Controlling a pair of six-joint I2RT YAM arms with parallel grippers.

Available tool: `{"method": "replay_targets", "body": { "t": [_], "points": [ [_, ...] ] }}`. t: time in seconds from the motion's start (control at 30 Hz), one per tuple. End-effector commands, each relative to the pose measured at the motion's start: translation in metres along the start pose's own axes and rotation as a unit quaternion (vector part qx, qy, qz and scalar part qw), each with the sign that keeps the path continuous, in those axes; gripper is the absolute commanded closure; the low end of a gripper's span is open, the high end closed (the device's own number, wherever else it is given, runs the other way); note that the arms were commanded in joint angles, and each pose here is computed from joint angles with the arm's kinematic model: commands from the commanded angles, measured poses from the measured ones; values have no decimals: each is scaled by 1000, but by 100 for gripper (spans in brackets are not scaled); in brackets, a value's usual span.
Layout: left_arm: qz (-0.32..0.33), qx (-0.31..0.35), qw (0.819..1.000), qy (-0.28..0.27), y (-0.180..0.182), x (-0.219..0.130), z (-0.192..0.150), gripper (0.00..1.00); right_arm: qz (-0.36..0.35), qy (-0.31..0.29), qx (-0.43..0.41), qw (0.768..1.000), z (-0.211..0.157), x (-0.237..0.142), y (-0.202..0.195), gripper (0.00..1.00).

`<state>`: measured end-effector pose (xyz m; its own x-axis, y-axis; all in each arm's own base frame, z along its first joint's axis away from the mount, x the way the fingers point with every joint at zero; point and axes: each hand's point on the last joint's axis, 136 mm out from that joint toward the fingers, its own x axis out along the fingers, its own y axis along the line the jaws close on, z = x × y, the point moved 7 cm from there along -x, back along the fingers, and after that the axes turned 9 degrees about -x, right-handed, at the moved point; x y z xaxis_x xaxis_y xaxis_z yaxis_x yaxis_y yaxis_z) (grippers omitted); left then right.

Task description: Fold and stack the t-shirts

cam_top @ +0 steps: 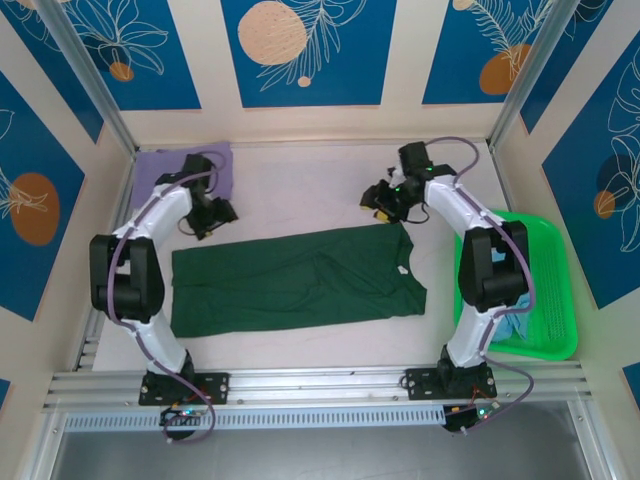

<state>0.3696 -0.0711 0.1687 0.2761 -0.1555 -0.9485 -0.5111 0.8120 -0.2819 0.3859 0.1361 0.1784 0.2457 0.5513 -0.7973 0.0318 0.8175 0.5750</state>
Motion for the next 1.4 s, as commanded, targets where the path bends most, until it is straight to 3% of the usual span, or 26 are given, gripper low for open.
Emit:
{"method": "replay_targets", "body": {
  "t": [0.0, 0.23, 0.53, 0.97, 1.37],
  "points": [
    [-38, 42, 996, 71, -42, 11, -40, 37, 24, 60, -17, 998, -12, 33, 3, 52],
    [-37, 127, 982, 138, -97, 54, -86, 41, -14, 105, -55, 993, -14, 68, 6, 59],
    [10, 124, 977, 171, -94, 97, -93, 41, -23, 123, -61, 990, -21, 79, 7, 61],
    [17, 124, 976, 180, -88, 106, -97, 41, -46, 137, -63, 987, -30, 86, 1, 63],
    [20, 127, 976, 178, -87, 105, -97, 41, -41, 146, -64, 986, -35, 86, 2, 81]
  ]
}}
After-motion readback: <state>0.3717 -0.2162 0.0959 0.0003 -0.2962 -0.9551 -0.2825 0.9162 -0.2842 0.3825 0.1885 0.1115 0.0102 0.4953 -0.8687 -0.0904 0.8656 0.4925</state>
